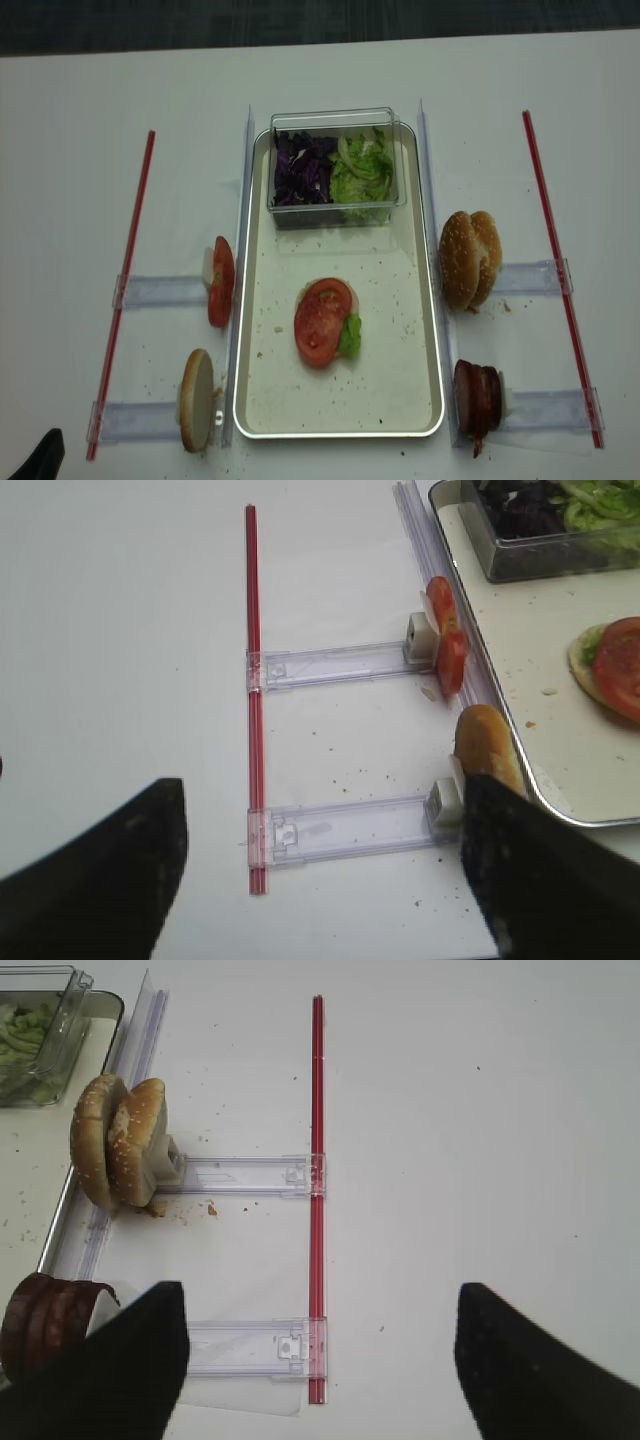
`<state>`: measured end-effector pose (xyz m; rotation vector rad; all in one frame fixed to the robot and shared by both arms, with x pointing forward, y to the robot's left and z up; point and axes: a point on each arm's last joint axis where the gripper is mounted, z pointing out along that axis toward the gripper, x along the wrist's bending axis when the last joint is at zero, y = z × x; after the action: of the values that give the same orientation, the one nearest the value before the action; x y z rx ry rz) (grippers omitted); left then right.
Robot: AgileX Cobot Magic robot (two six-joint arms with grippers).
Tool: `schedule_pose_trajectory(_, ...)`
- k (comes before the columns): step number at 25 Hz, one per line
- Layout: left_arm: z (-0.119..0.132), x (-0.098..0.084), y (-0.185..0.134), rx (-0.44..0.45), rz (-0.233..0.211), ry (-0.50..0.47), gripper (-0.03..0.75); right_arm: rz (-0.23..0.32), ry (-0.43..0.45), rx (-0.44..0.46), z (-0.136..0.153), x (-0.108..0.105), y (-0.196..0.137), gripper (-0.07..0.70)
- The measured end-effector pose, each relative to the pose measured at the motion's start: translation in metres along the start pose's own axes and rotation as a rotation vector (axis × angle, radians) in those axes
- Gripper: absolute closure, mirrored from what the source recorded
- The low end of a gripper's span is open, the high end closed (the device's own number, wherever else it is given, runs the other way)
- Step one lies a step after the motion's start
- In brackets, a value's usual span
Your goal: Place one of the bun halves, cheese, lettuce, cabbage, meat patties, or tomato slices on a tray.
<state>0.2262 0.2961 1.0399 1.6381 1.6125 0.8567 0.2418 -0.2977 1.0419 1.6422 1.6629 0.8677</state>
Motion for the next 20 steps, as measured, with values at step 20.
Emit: schedule_pose_trajectory(20, 0.0, 0.0, 0.0, 0.0, -0.007, 0.0, 0.197, 0.0, 0.0, 0.0, 0.0, 0.0, 0.0, 0.061)
